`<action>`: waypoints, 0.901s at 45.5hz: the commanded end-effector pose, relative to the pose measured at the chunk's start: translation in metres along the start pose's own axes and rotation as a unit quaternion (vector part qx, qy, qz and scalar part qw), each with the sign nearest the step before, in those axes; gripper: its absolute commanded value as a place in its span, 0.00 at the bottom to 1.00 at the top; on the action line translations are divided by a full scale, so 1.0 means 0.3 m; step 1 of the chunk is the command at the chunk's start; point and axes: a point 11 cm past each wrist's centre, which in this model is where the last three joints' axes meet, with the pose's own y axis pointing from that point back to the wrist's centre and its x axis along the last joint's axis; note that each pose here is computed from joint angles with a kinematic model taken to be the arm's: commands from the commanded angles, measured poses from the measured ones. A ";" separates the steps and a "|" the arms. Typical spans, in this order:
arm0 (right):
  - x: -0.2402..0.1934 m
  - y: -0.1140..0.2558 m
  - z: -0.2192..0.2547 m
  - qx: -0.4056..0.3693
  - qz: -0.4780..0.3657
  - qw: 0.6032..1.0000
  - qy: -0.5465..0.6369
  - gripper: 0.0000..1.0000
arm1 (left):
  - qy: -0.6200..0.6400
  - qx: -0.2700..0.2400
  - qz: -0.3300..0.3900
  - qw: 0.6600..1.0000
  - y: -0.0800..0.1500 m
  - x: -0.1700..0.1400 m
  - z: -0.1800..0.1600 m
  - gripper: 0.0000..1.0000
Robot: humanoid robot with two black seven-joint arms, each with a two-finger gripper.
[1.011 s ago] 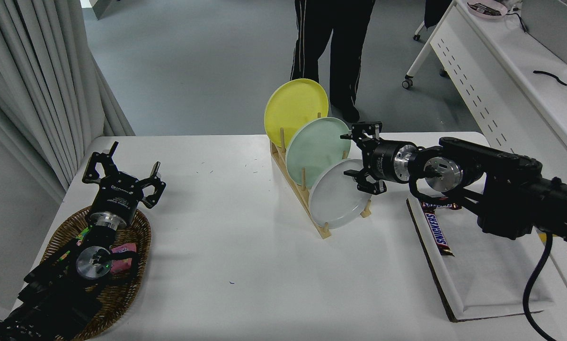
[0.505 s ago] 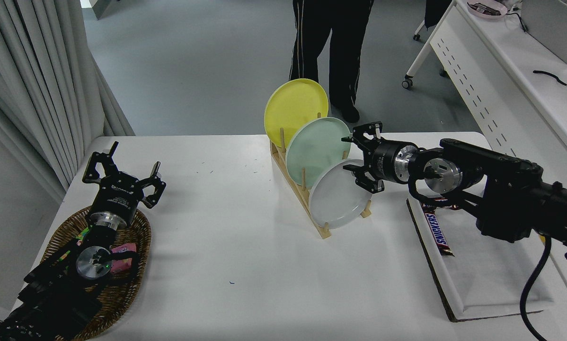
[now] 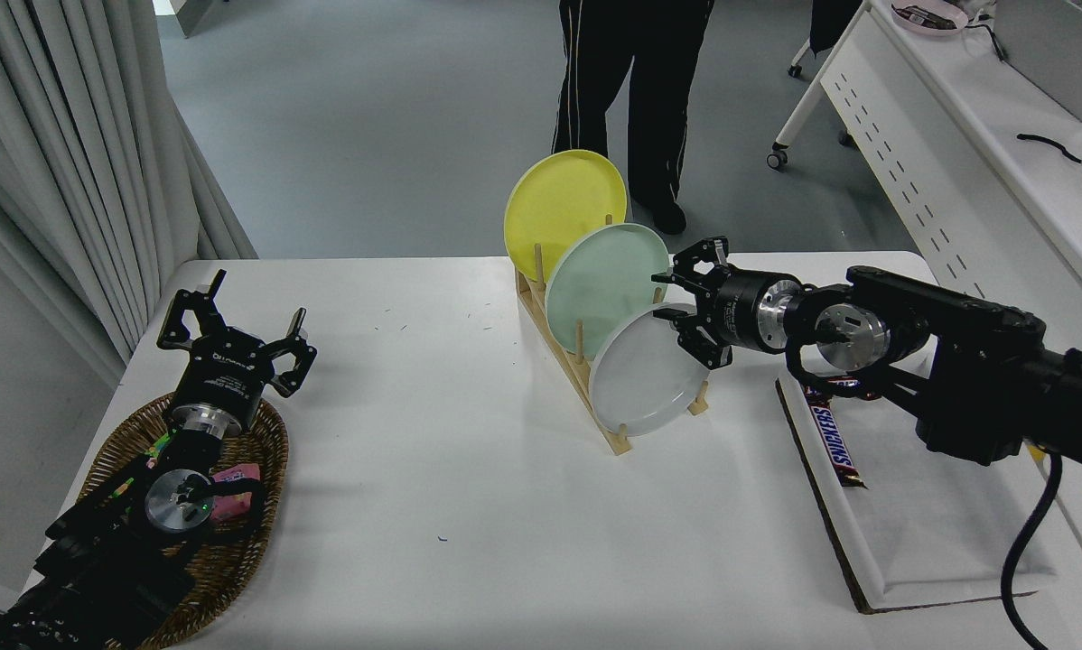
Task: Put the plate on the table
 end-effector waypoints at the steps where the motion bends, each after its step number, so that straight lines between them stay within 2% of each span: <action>1: -0.001 0.003 0.005 -0.005 -0.002 1.000 0.001 0.32 | -0.001 0.000 0.000 1.000 0.000 0.000 0.000 1.00; 4: 0.001 0.003 0.006 -0.006 -0.001 1.000 0.002 0.28 | 0.000 0.000 0.000 1.000 0.000 0.000 0.000 1.00; 41: 0.004 0.003 0.008 -0.019 0.001 1.000 0.004 0.23 | 0.000 0.000 0.000 1.000 0.000 0.000 0.000 1.00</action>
